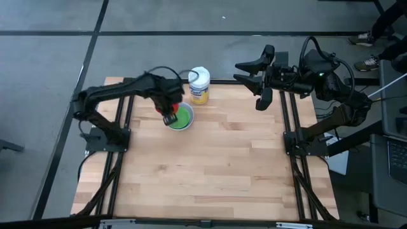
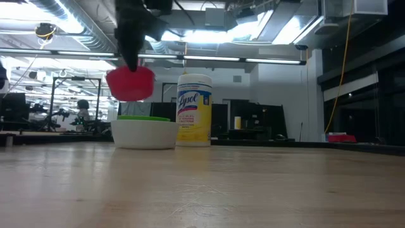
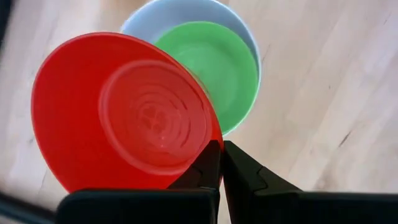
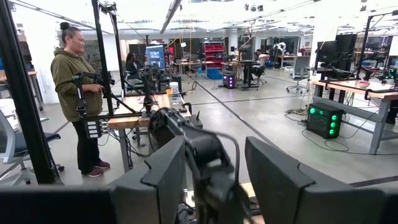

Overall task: Nest bowls inside each other
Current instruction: Stack the red bowl on top of the green bowl

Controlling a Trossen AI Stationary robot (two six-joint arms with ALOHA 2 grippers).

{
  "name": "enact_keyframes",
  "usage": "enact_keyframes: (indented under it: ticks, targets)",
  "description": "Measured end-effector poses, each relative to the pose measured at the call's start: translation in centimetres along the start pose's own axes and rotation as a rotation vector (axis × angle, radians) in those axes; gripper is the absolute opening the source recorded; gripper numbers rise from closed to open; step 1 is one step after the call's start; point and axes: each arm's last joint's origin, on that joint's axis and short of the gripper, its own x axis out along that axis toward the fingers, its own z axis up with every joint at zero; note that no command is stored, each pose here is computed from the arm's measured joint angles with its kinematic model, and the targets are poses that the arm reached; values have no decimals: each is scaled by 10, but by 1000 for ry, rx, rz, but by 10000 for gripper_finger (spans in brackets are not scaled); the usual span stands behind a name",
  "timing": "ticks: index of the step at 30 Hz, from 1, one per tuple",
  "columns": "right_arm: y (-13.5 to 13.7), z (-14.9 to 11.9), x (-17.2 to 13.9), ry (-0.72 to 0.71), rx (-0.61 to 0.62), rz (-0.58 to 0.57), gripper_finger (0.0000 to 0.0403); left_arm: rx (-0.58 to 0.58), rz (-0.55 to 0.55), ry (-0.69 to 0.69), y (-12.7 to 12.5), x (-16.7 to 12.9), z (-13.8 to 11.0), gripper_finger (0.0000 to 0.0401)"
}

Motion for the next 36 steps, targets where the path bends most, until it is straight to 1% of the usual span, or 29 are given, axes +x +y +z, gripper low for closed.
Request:
enact_keyframes:
  ticks: [2, 7, 13, 27, 33, 36]
  targets:
    - [0, 0, 0, 0, 1, 0, 174, 28, -3, 10, -7, 11, 8, 2]
    - [0, 0, 0, 0, 3, 0, 167, 58, -37, -31, -19, 34, 28, 2]
    - [0, 0, 0, 1, 9, 0, 156, 77, -44, 7, -23, 53, 36, 2]
    - [0, 0, 0, 2, 12, 0, 172, 94, -52, 28, -25, 55, 35, 2]
    - [0, 0, 0, 2, 11, 1, 162, 94, -55, 36, -25, 55, 35, 2]
    - [1, 0, 0, 3, 12, 18, 156, 94, -69, 38, -25, 55, 34, 2]
